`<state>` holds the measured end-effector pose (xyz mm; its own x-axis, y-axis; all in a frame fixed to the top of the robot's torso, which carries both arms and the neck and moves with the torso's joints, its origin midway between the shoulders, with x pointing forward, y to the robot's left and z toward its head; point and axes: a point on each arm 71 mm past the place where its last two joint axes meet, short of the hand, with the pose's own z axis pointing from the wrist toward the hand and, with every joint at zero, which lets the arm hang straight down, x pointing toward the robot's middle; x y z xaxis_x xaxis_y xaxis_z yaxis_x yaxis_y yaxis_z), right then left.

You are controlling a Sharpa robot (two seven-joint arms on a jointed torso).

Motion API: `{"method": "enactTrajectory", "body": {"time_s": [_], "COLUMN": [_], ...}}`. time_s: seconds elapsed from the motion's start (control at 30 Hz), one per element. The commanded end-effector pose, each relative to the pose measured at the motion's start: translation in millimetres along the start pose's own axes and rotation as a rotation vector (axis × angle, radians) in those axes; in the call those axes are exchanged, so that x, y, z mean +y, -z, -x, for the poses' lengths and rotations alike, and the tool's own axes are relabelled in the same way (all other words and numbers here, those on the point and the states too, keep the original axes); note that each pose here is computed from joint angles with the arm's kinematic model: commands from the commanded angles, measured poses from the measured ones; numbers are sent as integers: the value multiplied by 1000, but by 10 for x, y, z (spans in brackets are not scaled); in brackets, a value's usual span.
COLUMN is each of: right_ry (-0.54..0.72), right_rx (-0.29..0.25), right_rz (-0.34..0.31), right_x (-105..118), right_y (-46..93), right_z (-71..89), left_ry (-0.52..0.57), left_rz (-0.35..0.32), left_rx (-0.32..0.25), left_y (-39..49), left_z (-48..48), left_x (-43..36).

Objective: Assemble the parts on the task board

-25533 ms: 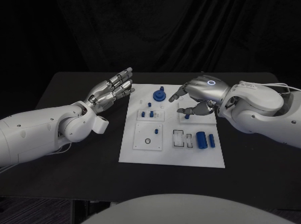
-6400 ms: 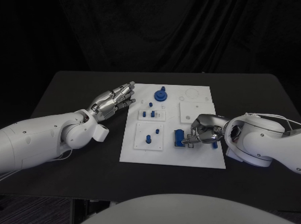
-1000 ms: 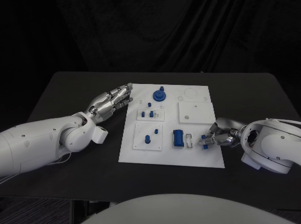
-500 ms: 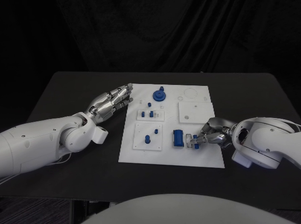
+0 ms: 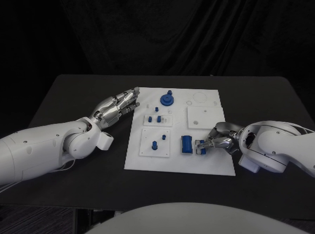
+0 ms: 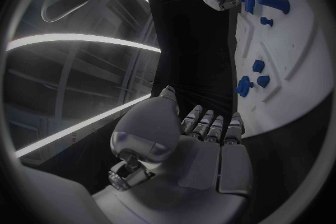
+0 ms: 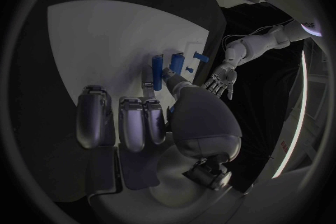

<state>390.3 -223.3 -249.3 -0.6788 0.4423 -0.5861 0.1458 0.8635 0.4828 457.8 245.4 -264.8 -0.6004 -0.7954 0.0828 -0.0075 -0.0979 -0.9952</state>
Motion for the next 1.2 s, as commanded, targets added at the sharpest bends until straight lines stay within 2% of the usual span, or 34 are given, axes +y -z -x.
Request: {"method": "enactTrajectory", "body": {"time_s": [0.03,0.73,1.0,1.2], "right_ry": [-4,21,23,31], "right_rx": [7,19,2,-40], "right_rz": [-27,-14,-9,23], "right_x": [-13,45,40,40], "right_y": [-6,-40,-34,5], "right_z": [3,-22,-7,21], "left_ry": [11,14,15,15], "left_rz": [-8,-5,-3,-2], "left_rx": [15,19,21,20], "left_y": [-4,-9,-10,-2], "left_z": [-21,-27,-30,-25], "left_x": [3,7,9,8]}}
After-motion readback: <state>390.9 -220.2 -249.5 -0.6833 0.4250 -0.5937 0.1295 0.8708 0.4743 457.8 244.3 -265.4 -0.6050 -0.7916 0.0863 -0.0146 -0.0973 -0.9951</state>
